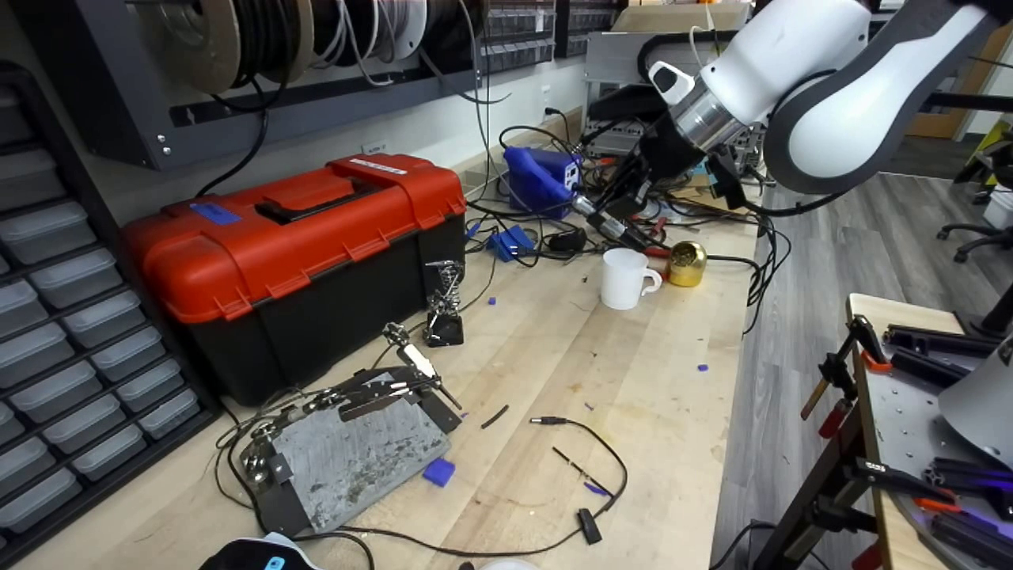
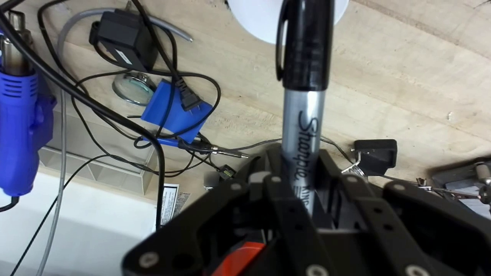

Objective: Put the marker inside the mug cup

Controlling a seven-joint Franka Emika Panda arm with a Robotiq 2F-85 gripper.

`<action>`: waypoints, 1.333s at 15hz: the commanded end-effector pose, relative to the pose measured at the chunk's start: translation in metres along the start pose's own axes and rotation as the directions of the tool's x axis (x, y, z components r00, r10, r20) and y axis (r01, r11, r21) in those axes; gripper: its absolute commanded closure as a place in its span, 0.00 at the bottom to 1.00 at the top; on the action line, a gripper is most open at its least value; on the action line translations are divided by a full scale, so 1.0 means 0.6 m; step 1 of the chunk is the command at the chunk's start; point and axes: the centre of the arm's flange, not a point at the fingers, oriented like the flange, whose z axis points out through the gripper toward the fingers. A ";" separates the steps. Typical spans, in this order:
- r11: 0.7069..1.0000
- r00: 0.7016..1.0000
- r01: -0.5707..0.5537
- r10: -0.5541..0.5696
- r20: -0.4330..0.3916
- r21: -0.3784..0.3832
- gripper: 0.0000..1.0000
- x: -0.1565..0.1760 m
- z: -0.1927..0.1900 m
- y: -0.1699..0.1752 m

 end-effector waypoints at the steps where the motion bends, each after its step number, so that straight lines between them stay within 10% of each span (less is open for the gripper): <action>1: 1.000 0.999 -0.017 0.017 -0.029 0.004 0.94 -0.012 0.041 0.025; 20: 0.999 0.997 -0.041 0.040 -0.070 -0.008 0.94 -0.024 0.054 0.064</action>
